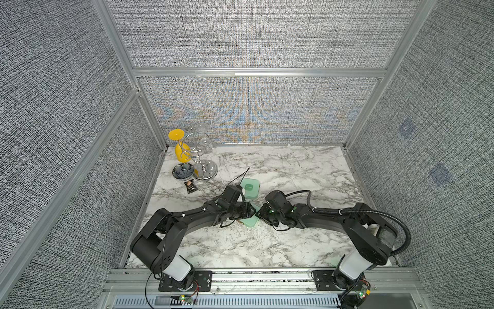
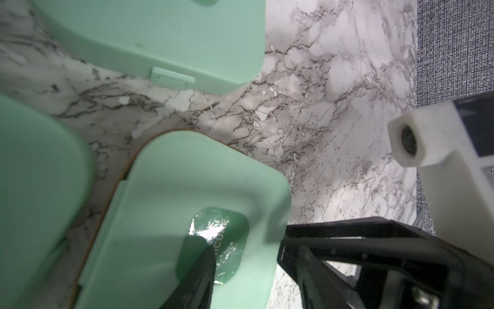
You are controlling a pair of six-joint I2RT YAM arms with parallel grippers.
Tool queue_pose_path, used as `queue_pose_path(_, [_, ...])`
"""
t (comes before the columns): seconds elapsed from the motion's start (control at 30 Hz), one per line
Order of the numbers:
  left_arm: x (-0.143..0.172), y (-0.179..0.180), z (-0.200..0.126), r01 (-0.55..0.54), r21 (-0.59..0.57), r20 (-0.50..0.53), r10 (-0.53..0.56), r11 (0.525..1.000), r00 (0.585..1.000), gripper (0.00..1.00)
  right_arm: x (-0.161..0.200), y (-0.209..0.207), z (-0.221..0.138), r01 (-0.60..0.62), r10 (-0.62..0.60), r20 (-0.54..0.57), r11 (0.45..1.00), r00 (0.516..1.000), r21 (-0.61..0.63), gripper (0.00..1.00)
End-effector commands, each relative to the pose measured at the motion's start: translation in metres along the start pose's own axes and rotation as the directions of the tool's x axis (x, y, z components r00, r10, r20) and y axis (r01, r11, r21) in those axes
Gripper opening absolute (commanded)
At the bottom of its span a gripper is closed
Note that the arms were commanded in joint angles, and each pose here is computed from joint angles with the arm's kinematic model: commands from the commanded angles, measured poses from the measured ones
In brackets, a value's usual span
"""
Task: Organize nail clipper sets
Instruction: Close the storage box at the center of the board.
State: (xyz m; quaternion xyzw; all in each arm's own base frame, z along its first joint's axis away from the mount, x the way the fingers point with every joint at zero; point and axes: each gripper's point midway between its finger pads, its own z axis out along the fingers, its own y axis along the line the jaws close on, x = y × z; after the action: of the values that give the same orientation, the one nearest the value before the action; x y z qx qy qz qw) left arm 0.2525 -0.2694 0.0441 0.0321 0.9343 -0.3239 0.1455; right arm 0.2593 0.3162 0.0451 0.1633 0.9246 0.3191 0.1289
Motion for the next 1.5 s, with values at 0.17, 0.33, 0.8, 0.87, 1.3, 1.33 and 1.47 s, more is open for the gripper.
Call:
queue_pose_path(0.17, [0.035, 0.049, -0.004, 0.065, -0.210, -0.105, -0.089, 0.976, 0.991, 0.53, 0.003, -0.003, 0.009, -0.020, 0.020, -0.015, 1.000, 1.000, -0.002, 0.32])
queue_pose_path(0.33, [0.036, 0.049, -0.004, 0.067, -0.210, -0.104, -0.090, 0.976, 0.990, 0.53, 0.003, -0.003, 0.013, -0.024, 0.024, -0.019, 1.000, 1.000, -0.007, 0.31])
queue_pose_path(0.8, [0.036, 0.048, -0.002, 0.077, -0.198, -0.098, -0.098, 0.977, 0.990, 0.53, 0.025, -0.011, 0.019, -0.061, 0.062, -0.030, 0.998, 0.998, 0.008, 0.29])
queue_pose_path(0.87, [0.036, 0.048, -0.002, 0.080, -0.194, -0.097, -0.100, 0.978, 0.990, 0.53, 0.028, -0.016, 0.021, -0.072, 0.072, -0.023, 0.997, 0.997, 0.015, 0.29])
queue_pose_path(1.3, [0.039, 0.049, -0.003, 0.093, -0.184, -0.085, -0.111, 0.978, 0.990, 0.53, 0.038, -0.030, 0.028, -0.108, 0.108, -0.014, 0.993, 0.994, 0.043, 0.30])
queue_pose_path(1.33, [0.039, 0.049, -0.003, 0.092, -0.185, -0.087, -0.109, 0.978, 0.990, 0.53, 0.037, -0.031, 0.026, -0.108, 0.108, -0.008, 0.993, 0.994, 0.047, 0.30])
queue_pose_path(1.47, [0.035, 0.044, -0.005, 0.084, -0.172, -0.079, -0.098, 0.982, 0.992, 0.53, 0.024, -0.032, 0.007, -0.068, 0.065, 0.041, 0.995, 0.997, 0.069, 0.30])
